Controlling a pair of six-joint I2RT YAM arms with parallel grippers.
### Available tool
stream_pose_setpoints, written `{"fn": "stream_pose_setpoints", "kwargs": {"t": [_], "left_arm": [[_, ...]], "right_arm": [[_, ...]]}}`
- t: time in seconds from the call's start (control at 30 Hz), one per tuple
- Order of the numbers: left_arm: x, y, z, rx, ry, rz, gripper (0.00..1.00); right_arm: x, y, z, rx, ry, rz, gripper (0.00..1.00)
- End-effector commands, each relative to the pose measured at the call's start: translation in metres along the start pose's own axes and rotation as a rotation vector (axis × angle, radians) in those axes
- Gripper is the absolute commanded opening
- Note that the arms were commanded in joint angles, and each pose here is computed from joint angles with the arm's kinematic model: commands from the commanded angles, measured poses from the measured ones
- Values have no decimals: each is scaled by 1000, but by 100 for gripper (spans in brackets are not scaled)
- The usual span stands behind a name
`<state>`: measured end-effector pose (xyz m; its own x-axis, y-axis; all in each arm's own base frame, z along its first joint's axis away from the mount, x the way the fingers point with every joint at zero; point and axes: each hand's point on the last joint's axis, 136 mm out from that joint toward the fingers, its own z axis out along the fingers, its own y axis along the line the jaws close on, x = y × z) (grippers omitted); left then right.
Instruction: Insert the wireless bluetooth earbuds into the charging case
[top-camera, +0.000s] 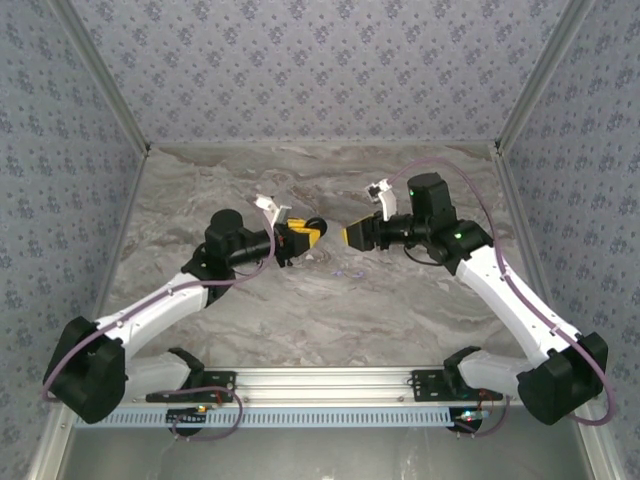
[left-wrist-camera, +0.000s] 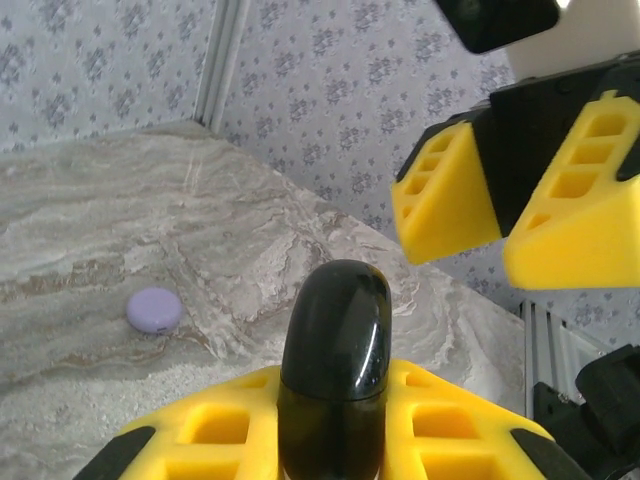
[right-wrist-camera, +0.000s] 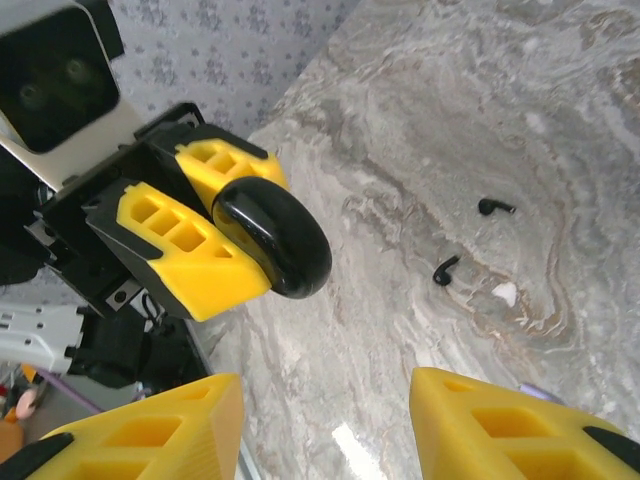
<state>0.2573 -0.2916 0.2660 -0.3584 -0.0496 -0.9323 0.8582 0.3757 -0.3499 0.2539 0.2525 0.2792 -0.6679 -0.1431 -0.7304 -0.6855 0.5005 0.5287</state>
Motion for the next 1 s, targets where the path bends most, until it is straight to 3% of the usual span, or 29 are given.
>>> {"fn": "stream_pose_setpoints", "kwargs": {"t": [0.0, 0.67, 0.97], "left_arm": [[-13, -20, -5, 68, -46, 160, 21], [-7, -55, -7, 203, -30, 209, 19], [-1, -62, -6, 233, -5, 218, 19]], "right_arm": [[0, 15, -5, -9, 22, -59, 49], [3, 20, 18, 18, 78, -100, 57], [-15, 15, 12, 83, 21, -91, 57]]}}
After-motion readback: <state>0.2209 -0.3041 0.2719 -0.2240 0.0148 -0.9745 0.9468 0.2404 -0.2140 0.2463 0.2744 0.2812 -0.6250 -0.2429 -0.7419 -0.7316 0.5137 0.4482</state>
